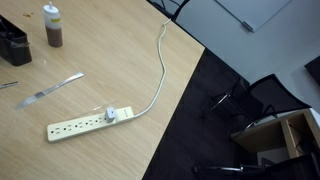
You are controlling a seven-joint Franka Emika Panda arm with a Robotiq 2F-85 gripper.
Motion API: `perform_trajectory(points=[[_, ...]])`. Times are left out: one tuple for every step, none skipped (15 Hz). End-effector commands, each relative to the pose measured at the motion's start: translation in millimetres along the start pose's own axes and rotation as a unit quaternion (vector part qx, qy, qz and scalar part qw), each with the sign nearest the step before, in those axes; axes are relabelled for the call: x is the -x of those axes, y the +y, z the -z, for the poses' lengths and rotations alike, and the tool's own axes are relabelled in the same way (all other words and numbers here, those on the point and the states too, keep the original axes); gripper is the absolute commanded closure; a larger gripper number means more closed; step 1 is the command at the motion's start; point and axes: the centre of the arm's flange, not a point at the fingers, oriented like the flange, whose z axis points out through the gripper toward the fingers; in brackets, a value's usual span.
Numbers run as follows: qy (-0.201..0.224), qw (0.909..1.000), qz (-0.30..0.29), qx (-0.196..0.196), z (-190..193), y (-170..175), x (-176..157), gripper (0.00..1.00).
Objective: Move the white cup to the right
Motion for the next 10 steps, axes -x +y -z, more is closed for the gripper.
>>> perform_trajectory(points=[[0.012,0.9992,-0.023,-0.03,-5,25,30,0.98],[0.013,0.999,-0.025,-0.034,-10,29,29,0.98],[0.012,0.9989,-0.028,-0.037,-15,32,29,0.98],[0.011,0.9988,-0.029,-0.038,-20,36,29,0.98],[0.007,0.9988,-0.03,-0.037,-25,40,29,0.98],[0.003,0.9988,-0.031,-0.037,-31,44,31,0.98],[-0.002,0.9986,-0.035,-0.041,-36,47,32,0.98],[-0.008,0.998,-0.04,-0.048,-43,50,34,0.98],[-0.014,0.9977,-0.042,-0.051,-49,51,36,0.98],[-0.019,0.997,-0.046,-0.059,-56,52,37,0.98]])
